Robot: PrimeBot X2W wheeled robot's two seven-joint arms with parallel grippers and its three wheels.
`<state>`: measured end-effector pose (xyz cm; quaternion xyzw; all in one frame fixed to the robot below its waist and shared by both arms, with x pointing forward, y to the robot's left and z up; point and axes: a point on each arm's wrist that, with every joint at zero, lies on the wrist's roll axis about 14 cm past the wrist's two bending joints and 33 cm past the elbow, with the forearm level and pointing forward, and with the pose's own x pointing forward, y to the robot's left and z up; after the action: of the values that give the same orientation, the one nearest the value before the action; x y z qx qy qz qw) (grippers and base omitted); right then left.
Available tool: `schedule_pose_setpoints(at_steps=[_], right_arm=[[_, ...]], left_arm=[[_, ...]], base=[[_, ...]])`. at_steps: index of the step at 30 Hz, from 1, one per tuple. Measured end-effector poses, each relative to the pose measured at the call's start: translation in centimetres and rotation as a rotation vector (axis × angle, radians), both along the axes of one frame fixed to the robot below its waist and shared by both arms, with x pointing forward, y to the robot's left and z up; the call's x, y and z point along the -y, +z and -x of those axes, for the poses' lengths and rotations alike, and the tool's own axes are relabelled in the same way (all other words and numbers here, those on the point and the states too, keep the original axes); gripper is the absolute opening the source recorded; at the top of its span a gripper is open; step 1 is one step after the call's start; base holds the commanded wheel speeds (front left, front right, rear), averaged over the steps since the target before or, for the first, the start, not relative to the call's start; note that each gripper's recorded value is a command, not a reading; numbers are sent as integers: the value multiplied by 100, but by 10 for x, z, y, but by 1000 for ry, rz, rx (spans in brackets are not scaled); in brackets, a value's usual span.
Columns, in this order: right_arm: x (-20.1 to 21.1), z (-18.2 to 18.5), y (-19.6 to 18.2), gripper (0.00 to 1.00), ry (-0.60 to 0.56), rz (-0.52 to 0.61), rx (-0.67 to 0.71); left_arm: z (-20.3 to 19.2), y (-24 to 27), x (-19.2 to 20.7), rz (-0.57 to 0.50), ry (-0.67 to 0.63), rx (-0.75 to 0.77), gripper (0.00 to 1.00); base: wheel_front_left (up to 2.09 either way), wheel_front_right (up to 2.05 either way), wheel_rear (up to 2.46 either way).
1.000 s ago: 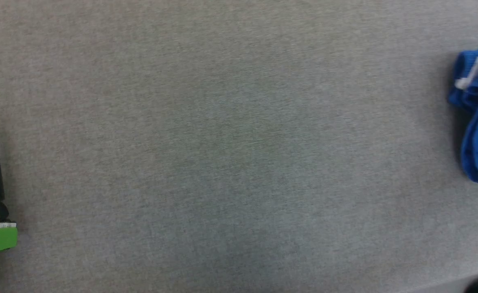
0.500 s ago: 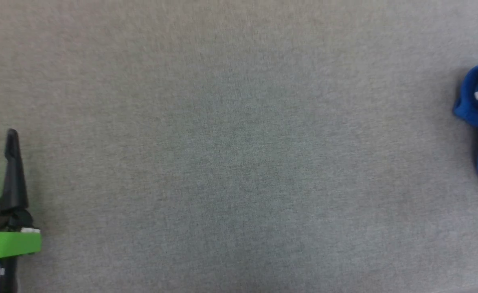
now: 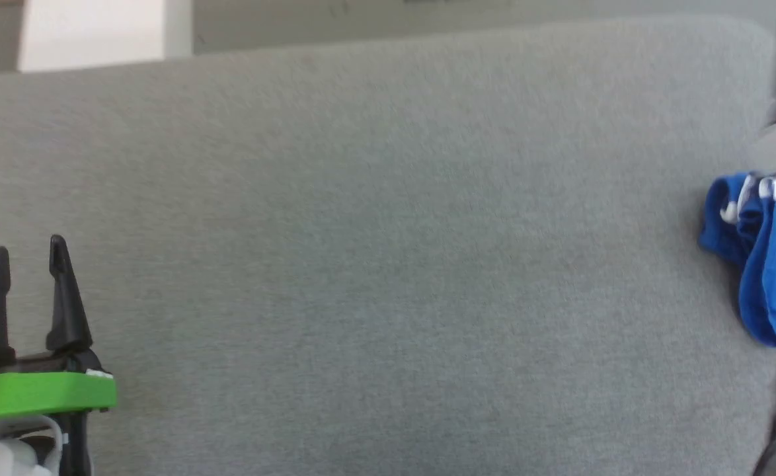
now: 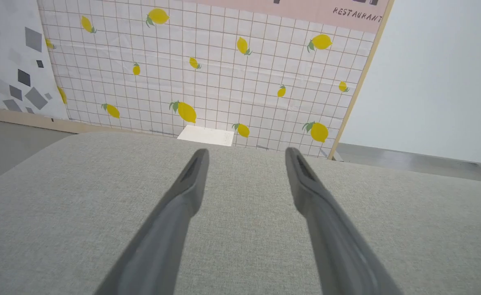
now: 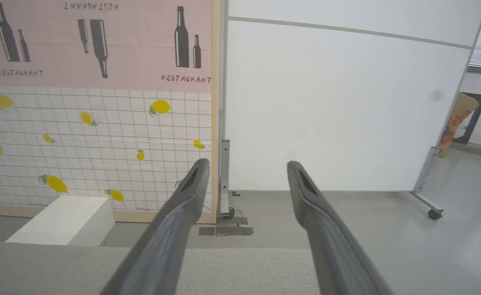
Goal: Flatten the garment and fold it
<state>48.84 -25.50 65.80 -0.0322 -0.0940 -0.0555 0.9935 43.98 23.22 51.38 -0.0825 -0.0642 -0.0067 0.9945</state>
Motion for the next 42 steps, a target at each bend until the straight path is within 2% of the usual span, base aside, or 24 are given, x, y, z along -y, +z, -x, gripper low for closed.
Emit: schedule_pose_setpoints(at_steps=[6, 10, 13, 18, 29, 42], right_arm=[[-37, 26, 13, 100, 87, -19, 179], [-44, 43, 4, 100, 130, -111, 245], [-54, 53, -24, 100, 168, -200, 206], [-66, 70, -54, 100, 192, -238, 174], [-80, 95, -104, 100, 212, -212, 47], [-77, 119, -127, 100, 197, -181, -22]], left_arm=[[22, 25, -10, -19, 64, 55, 100], [37, 35, -14, -16, 89, 75, 100], [45, 39, -16, -31, 102, 79, 100], [56, 37, -12, -35, 101, 66, 100], [67, 20, 2, -60, 71, 8, 100], [72, 2, 29, -50, 13, -34, 100]], base=[[0, 0, 0], [0, 0, 0], [0, 0, 0], [0, 0, 0], [0, 0, 0], [0, 0, 0]])
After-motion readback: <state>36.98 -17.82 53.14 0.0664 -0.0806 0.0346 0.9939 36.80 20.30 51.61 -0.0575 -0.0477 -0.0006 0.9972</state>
